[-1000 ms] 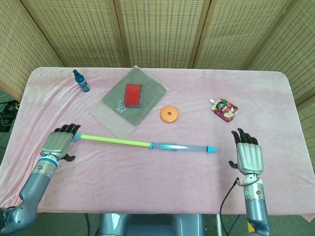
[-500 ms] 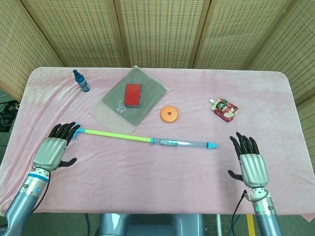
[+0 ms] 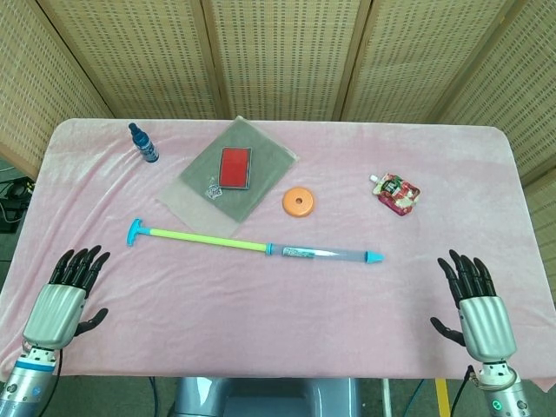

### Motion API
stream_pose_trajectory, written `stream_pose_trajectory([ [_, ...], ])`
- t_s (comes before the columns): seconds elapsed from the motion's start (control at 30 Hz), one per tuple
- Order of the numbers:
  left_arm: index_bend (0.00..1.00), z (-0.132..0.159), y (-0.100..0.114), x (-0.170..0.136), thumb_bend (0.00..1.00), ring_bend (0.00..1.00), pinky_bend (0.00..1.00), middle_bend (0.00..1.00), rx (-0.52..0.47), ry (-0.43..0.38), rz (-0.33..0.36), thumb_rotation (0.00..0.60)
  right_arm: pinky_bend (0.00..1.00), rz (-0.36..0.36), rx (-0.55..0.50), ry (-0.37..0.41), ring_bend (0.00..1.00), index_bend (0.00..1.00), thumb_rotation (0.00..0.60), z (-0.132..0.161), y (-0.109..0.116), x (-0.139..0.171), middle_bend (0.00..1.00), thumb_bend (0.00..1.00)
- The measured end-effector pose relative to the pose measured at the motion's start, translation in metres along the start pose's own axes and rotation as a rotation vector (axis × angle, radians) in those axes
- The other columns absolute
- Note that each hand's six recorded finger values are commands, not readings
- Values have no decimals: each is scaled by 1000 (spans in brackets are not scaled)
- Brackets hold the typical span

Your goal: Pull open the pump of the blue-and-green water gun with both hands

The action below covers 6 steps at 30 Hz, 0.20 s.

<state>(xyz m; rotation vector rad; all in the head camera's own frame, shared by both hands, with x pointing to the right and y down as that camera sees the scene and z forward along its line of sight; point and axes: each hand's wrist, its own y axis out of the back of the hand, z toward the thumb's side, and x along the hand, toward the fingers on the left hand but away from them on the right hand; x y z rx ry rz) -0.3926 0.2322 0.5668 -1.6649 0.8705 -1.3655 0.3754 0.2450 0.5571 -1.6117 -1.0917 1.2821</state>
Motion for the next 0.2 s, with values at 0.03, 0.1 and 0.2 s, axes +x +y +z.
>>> stream_pose_trajectory([
  [0.03, 0, -1, 1, -1, 220, 0, 0, 0, -1, 4, 7, 600, 0, 4, 0, -5, 0, 0, 600, -2, 0, 0, 0, 206],
  [0.1, 0, -2, 2, -1, 220, 0, 0, 0, -4, 6, 16, 600, 0, 7, 6, -10, 0, 0, 600, -5, 1, -1, 0, 206],
  [0.2, 0, -3, -1, -1, 220, 0, 0, 0, -1, 5, 2, 600, 0, 7, 1, -13, 0, 0, 600, -6, 1, -2, 0, 205],
])
